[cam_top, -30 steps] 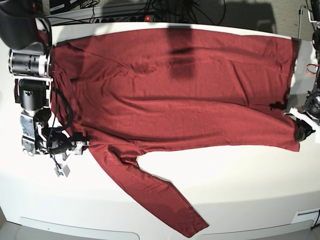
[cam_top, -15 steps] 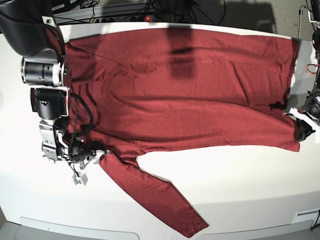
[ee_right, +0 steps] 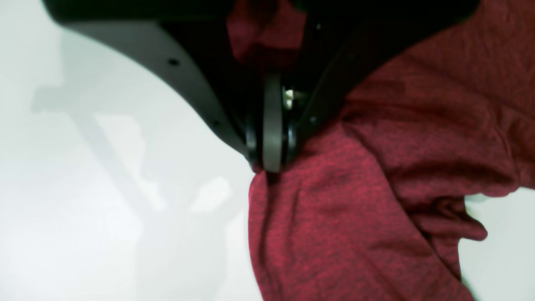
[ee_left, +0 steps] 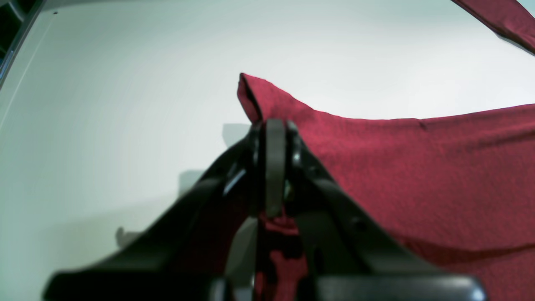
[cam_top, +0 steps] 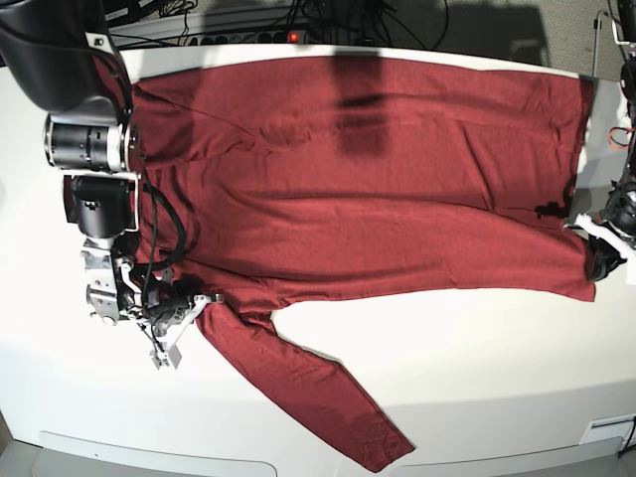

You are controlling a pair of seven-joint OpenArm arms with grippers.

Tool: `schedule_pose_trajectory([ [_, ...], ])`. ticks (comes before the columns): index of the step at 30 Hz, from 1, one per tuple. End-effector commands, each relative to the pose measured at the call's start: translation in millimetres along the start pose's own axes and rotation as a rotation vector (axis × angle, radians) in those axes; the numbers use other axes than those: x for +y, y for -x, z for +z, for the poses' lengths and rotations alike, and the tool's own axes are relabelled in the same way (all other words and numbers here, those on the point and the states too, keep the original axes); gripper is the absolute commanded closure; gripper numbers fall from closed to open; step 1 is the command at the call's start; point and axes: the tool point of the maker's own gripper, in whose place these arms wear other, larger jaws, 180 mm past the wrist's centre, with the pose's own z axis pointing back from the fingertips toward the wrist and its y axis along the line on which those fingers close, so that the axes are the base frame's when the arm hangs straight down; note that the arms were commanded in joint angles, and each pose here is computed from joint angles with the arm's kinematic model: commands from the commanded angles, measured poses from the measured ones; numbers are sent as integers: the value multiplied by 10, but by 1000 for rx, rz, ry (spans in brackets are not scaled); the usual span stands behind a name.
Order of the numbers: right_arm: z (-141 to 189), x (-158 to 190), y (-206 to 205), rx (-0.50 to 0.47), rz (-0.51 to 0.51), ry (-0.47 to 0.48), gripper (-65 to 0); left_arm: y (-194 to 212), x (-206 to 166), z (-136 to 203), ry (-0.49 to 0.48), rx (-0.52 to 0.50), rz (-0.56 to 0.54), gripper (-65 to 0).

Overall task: Fold the T-shirt properly
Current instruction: 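Regrasp the shirt edge with the right gripper near the sleeve, then drag the held edge with both grippers over the shirt body, folding it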

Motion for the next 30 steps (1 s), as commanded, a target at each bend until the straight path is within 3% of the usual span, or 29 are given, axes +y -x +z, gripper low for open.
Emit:
schedule_pose_trajectory([
  [1, 83, -44, -238, -55, 4, 7, 0, -240, 64, 15, -9, -65, -19, 0],
  [7, 305, 113, -742, -162, -20, -117, 0, -239, 65, 15, -9, -64, -19, 0],
  [10, 450, 184, -895, -151, -18, -172, 0, -235, 63, 15, -8, -63, -18, 0],
  [19, 541, -76, -642, -78, -30, -135, 0, -141, 59, 68, -7, -54, -23, 0],
  [24, 593, -180, -364, -122, -70, -150, 0, -121, -1, 137, 6, -58, -37, 0],
  [30, 900, -100, -131, -212, 20, -162, 0, -201, -88, 181, 24, -75, -54, 0],
])
